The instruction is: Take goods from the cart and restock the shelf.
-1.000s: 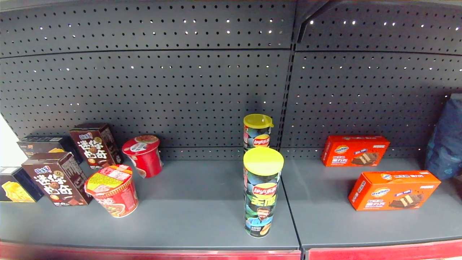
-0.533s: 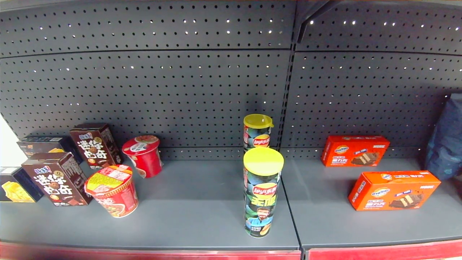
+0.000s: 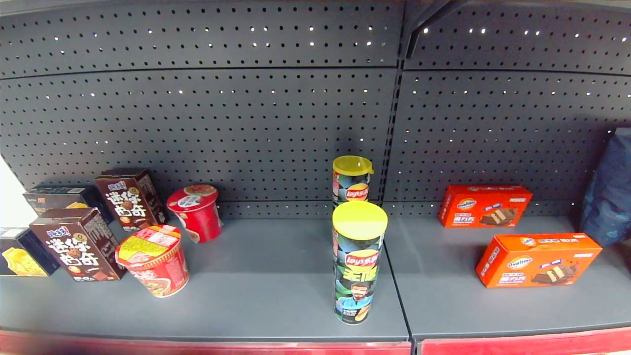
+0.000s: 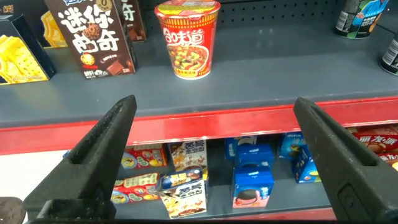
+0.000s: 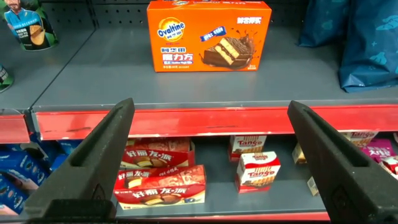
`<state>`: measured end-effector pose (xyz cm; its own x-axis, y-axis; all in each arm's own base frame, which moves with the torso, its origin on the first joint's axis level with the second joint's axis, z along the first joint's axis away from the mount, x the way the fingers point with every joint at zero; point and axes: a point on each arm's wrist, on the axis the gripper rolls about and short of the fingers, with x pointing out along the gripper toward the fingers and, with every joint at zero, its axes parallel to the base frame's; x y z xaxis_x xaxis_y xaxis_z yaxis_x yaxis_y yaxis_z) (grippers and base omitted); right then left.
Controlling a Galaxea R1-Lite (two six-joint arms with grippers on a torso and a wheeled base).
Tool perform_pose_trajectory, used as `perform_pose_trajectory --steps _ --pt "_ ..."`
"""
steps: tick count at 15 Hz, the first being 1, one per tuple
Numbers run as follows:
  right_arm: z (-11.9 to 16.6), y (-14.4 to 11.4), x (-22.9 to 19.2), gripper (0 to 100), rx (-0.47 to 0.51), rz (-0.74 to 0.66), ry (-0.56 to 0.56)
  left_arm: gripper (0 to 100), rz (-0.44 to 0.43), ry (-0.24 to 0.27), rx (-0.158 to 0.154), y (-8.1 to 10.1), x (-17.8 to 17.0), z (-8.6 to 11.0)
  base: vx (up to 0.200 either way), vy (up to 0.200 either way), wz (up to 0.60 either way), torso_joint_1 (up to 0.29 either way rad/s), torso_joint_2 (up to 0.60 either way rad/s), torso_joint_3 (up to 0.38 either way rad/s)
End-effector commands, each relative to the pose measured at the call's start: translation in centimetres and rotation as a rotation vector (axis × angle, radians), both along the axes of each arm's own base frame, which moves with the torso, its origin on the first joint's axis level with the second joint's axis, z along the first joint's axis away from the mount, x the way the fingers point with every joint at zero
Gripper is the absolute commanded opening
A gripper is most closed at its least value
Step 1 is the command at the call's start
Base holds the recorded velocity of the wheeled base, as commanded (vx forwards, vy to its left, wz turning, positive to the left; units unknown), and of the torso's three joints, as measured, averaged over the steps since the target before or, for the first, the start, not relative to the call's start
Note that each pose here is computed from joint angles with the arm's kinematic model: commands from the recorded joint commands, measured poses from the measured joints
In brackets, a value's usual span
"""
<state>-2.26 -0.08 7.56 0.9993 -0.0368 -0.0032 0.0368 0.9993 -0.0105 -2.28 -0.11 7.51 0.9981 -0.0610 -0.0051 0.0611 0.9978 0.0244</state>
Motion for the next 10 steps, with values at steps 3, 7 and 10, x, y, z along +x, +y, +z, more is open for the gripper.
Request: perform_pose_trajectory --steps 3,7,10 --pt "0.0 0.0 0.01 100 0.0 0.0 0.001 100 0.0 0.0 0.0 0.0 -0.01 -0.01 0.0 0.0 0.0 0.0 0.0 0.0" --pt "0.0 0.0 0.01 100 0.0 0.0 0.001 100 0.0 0.0 0.0 0.0 -0.01 -0.01 0.0 0.0 0.0 0.0 0.0 0.0" --pt "0.0 0.0 0.01 100 0.0 0.0 0.001 100 0.0 0.0 0.0 0.0 -0.01 -0.01 0.0 0.0 0.0 0.0 0.0 0.0"
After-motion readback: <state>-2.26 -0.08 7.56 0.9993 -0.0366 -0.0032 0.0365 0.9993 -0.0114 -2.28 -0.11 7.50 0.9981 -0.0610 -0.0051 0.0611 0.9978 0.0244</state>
